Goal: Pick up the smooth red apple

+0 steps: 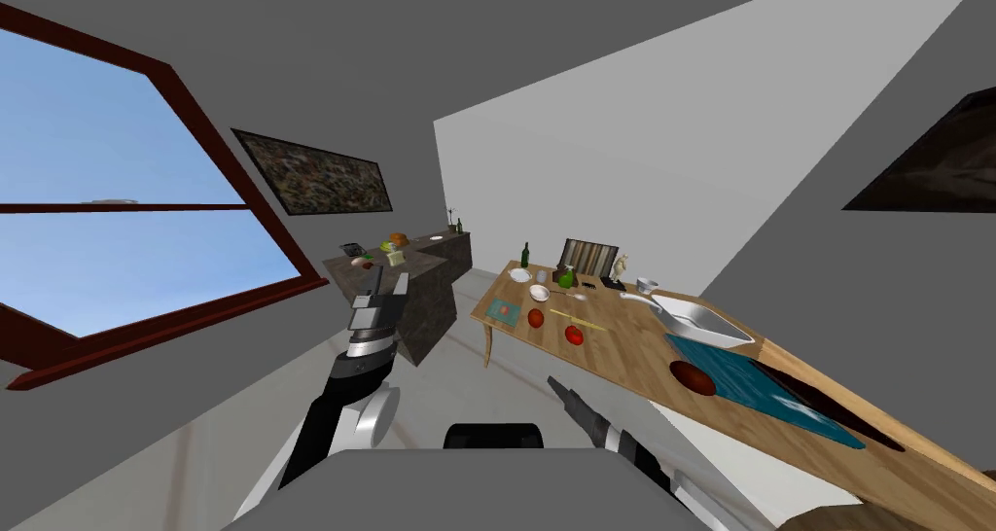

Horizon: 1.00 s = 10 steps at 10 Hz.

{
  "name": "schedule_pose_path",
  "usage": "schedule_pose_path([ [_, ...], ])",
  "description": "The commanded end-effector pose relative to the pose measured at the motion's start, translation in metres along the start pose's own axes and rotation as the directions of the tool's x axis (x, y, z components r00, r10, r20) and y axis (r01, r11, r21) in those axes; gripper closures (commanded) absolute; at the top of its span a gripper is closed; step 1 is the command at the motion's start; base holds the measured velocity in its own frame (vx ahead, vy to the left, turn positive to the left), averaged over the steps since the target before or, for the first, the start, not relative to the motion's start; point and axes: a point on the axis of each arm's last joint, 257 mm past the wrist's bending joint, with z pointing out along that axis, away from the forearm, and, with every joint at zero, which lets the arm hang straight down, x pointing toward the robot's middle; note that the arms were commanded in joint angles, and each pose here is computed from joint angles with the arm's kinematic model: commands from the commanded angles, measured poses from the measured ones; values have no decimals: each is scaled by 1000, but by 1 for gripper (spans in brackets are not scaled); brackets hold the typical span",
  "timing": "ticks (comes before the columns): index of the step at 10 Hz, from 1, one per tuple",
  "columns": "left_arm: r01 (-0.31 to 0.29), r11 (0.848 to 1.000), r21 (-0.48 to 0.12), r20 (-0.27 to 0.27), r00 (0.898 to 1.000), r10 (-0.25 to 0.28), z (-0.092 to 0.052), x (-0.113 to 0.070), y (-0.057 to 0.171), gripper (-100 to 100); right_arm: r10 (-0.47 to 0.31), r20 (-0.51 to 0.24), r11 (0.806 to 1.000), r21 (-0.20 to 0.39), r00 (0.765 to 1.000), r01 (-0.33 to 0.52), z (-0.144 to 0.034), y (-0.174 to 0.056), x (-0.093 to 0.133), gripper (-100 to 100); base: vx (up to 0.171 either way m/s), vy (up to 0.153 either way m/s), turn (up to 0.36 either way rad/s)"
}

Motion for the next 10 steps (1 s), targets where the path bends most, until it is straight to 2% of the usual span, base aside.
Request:
schedule_pose_path([
  [1, 0, 1000, 0, 0, 1000, 0, 0, 0, 0, 0, -30, -61, 997, 75, 998, 35, -19, -32, 10, -100, 19, 51, 183],
  [2, 0, 1000, 0, 0, 1000, 0, 0, 0, 0, 0, -39, -67, 996, 82, 997, 45, -22, -34, 8, -100, 23, 36, 81],
  [3, 0, 1000, 0, 0, 1000, 0, 0, 0, 0, 0, -59, -119, 988, 137, 991, 75, -41, -60, 17, -100, 37, 46, 173],
  [4, 0, 1000, 0, 0, 1000, 0, 0, 0, 0, 0, -68, -125, 986, 143, 990, 86, -44, -62, 15, -100, 30, 35, 91],
  [5, 0, 1000, 0, 0, 1000, 0, 0, 0, 0, 0, -83, -177, 974, 194, 981, 117, -66, -87, 22, -100, 45, 65, 192],
  [6, 0, 1000, 0, 0, 1000, 0, 0, 0, 0, 0, -93, -185, 971, 201, 978, 130, -70, -89, 18, -100, 36, 48, 84],
  [7, 0, 1000, 0, 0, 1000, 0, 0, 0, 0, 0, -111, -241, 956, 240, 964, 170, -93, -108, 22, -100, 43, 58, 202],
  [9, 0, 1000, 0, 0, 1000, 0, 0, 0, 0, 0, -113, -244, 951, 255, 963, 176, -98, -114, 20, -100, 36, 35, 37],
  [10, 0, 1000, 0, 0, 1000, 0, 0, 0, 0, 0, -130, -302, 931, 290, 944, 221, -124, -132, 20, -100, 42, 45, 205],
])
